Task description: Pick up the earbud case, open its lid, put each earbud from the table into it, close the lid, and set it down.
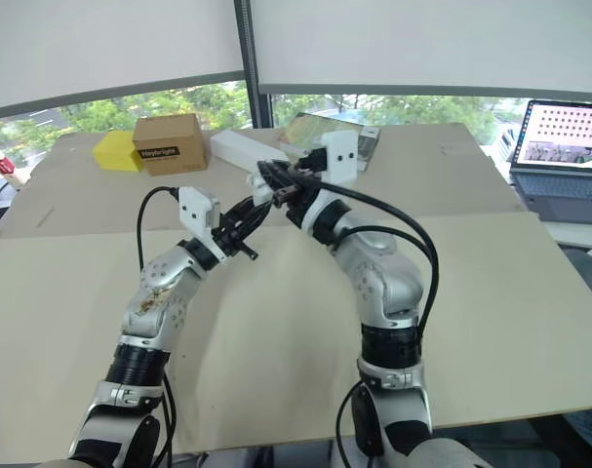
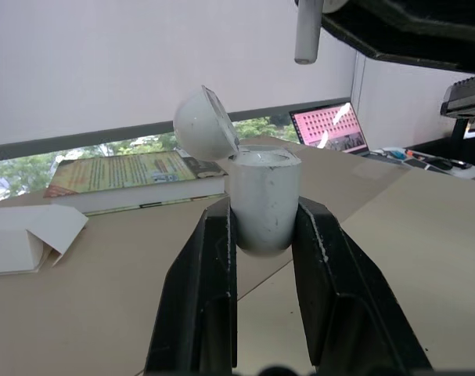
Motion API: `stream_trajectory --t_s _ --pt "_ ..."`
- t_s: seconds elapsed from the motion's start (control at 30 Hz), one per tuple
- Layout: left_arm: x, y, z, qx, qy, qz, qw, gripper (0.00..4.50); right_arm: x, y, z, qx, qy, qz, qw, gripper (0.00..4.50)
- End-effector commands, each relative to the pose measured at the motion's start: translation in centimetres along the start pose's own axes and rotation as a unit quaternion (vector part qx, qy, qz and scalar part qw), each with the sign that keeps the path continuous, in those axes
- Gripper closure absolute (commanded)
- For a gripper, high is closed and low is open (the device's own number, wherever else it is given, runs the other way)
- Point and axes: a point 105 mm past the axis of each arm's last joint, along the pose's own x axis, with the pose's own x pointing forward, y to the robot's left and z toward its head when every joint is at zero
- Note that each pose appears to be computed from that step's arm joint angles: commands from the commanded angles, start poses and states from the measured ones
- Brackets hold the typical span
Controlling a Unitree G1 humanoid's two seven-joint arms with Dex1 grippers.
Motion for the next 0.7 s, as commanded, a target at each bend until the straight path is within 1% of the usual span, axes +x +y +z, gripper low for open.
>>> stream_trajectory --t_s 0.03,0.3,0.7 --pt "0.5 -0.6 2.0 0.013 -0.034 -0.023 0.999 4.0 0.2 1.0 1.0 -0.015 -0.026 0.031 0.999 4.17" --pt "0.1 -0.7 2.2 0.019 -0.035 -0.038 0.998 4.0 0.3 0.6 0.5 -0.016 -0.016 0.034 0.999 4.17" --pt "-0.1 -1.2 2.1 0.023 -0.036 -0.048 0.998 4.0 -0.3 -0.8 0.2 -0.004 -0.01 0.001 1.0 4.17"
